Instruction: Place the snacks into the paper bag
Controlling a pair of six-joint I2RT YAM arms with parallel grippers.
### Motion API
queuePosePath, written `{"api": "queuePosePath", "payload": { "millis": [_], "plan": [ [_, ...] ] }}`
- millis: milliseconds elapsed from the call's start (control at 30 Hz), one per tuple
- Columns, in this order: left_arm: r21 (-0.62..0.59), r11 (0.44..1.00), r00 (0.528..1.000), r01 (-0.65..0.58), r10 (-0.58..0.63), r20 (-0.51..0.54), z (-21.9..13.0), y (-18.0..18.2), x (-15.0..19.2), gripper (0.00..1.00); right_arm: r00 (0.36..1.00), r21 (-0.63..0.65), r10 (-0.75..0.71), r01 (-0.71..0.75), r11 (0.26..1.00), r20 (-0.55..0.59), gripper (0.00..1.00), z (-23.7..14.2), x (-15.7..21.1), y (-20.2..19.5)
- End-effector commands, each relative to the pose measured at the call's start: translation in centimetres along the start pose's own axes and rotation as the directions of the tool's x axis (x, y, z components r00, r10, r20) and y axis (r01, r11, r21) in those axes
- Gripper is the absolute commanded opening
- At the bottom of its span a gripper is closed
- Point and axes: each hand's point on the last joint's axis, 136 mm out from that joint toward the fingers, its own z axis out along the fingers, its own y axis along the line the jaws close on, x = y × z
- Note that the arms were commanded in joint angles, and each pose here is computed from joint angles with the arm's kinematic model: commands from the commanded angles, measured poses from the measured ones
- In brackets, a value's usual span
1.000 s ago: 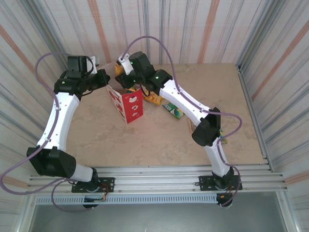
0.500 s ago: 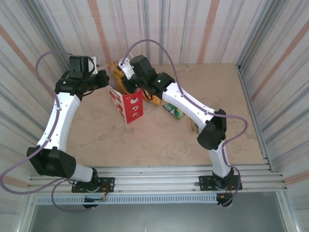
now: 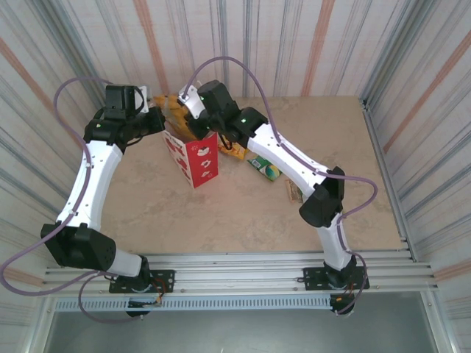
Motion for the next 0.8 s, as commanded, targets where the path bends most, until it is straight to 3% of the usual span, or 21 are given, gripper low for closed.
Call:
{"api": "queuePosePath", "payload": {
  "millis": [0,133,267,400,600,767],
  "plan": [
    [0.009,0.999,0.999,-0.033,0.033,0.028,-1.1,-0.6,-0.8,0.1,1.0,-0.05,0.016,-0.017,0.999,-0.027,0.37,0.3,0.3,0.8],
    [0.002,0.999,0.999,-0.033,0.033,0.033,-1.3,-0.5,-1.0,0.18,0.999,-0.08,0.04,-0.038,0.996,0.021,0.48,-1.3,-1.2,0.8],
    [-0.003,0.999,0.999,-0.033,0.033,0.037,-1.5,-0.4,-0.9,0.26,0.998,-0.063,0.045,-0.042,0.997,0.048,0.49,-2.7,-2.0,0.2],
    [0.0,1.0,0.999,-0.025,0.025,0.035,-2.0,-0.6,-0.9,0.42,0.997,-0.053,0.06,-0.058,0.997,0.049,0.49,-3.8,-2.3,0.0],
    [0.036,0.999,0.997,-0.032,0.029,0.068,-4.9,-2.1,-0.8,0.5,0.991,-0.061,0.125,-0.122,0.991,0.054,0.49,-6.8,-2.2,0.4],
    [0.057,0.996,0.996,-0.075,0.073,0.045,-6.8,-3.7,1.5,0.54,0.98,-0.081,0.195,-0.191,0.978,0.041,0.5,-10.0,-0.2,1.1]
  ]
}}
